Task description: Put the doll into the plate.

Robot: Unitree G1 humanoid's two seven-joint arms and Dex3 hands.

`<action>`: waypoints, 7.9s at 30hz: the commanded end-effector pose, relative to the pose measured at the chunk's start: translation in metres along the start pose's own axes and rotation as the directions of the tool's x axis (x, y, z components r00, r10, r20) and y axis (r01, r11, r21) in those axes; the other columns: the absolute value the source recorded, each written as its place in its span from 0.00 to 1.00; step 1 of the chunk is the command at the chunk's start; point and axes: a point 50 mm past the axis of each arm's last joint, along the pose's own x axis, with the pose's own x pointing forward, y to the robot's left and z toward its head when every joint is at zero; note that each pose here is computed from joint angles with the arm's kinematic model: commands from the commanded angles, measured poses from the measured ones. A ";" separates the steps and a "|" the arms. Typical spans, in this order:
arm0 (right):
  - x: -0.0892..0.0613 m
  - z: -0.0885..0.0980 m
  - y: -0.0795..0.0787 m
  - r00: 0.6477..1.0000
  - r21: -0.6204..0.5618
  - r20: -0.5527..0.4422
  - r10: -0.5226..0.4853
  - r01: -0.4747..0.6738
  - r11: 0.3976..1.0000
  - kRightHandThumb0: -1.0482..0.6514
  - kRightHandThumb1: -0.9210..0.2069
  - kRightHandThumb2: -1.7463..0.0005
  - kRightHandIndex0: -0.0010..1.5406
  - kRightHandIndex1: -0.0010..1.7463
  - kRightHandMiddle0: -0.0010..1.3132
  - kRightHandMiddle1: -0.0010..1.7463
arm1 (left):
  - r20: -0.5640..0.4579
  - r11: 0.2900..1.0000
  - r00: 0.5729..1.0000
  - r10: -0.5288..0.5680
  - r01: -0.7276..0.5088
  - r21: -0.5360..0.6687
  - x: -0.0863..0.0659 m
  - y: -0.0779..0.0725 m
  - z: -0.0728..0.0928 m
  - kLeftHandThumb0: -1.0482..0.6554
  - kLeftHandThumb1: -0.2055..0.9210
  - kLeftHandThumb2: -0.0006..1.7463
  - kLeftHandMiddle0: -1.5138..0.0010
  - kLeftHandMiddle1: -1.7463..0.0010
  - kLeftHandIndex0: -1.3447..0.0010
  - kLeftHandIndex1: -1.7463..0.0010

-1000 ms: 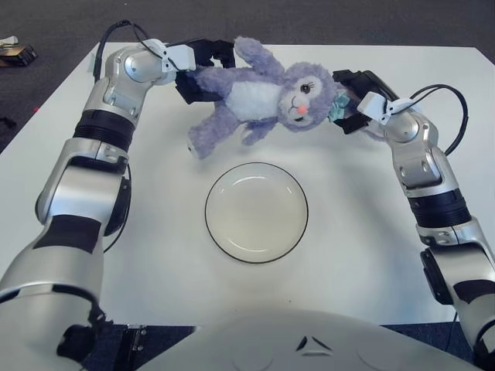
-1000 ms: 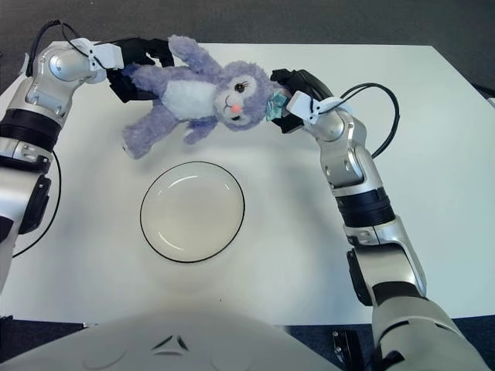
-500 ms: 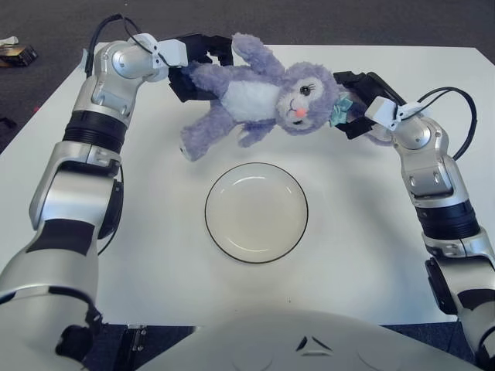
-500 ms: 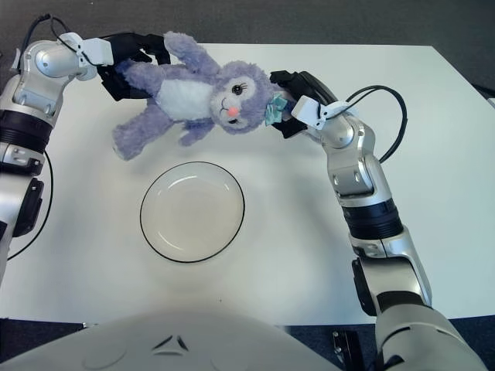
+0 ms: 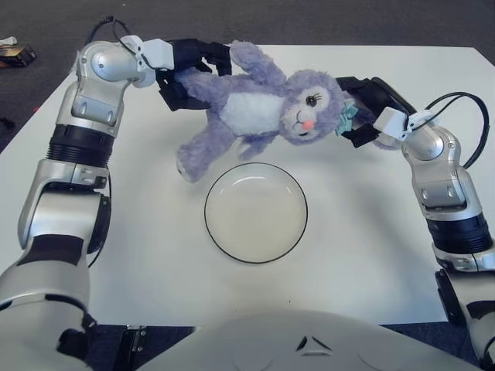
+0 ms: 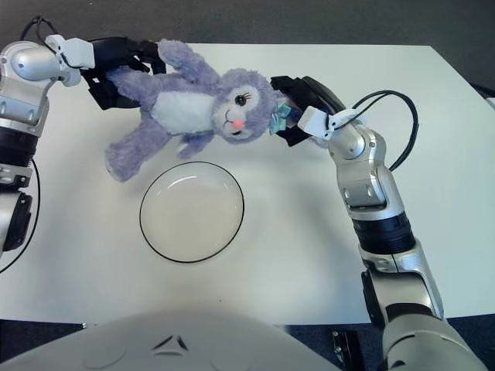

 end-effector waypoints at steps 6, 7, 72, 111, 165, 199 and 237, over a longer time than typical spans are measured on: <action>-0.010 -0.001 -0.002 0.999 -0.046 0.022 0.031 -0.030 0.999 0.57 0.19 0.75 0.60 1.00 0.53 1.00 | 0.012 1.000 1.000 -0.025 0.025 -0.003 -0.010 -0.002 0.001 0.67 0.45 0.64 0.41 0.00 0.48 0.00; -0.010 -0.001 -0.002 0.999 -0.048 0.024 0.032 -0.031 0.998 0.56 0.19 0.76 0.60 1.00 0.53 1.00 | 0.012 1.000 1.000 -0.026 0.027 -0.003 -0.010 -0.002 0.001 0.67 0.45 0.63 0.41 0.00 0.48 0.00; -0.048 -0.005 0.014 0.962 -0.032 -0.096 0.256 -0.260 0.965 0.42 0.00 0.86 0.42 1.00 0.35 0.90 | 0.170 0.931 0.919 -0.357 0.364 -0.013 -0.010 -0.070 0.002 0.60 0.65 0.49 0.62 0.06 0.59 0.19; -0.061 -0.006 -0.023 0.962 0.270 -0.024 0.272 -0.256 0.928 0.10 0.03 1.00 0.28 0.16 0.19 0.27 | 0.090 0.935 0.931 -0.355 0.351 0.056 -0.026 -0.035 0.003 0.18 0.91 0.00 0.74 0.98 0.80 0.94; -0.070 -0.044 -0.078 0.987 0.590 -0.003 0.161 -0.128 0.797 0.05 0.11 1.00 0.24 0.00 0.31 0.08 | -0.106 0.993 0.994 -0.039 0.027 -0.111 -0.062 0.028 -0.008 0.09 1.00 0.02 0.88 0.99 0.87 0.98; -0.080 -0.045 -0.039 0.921 0.570 -0.283 -0.268 0.386 0.725 0.32 0.00 0.91 0.44 0.03 0.47 0.08 | -0.063 0.746 0.892 0.448 -0.412 -0.523 -0.036 -0.029 -0.060 0.36 1.00 0.12 0.43 0.97 0.51 0.84; -0.072 -0.090 0.011 0.801 0.736 -0.384 -0.459 0.565 0.372 0.61 0.00 0.92 0.47 0.58 0.34 0.83 | -0.286 0.247 0.693 0.662 -0.562 -0.790 -0.004 -0.124 -0.078 0.61 1.00 0.08 0.56 0.27 0.62 0.31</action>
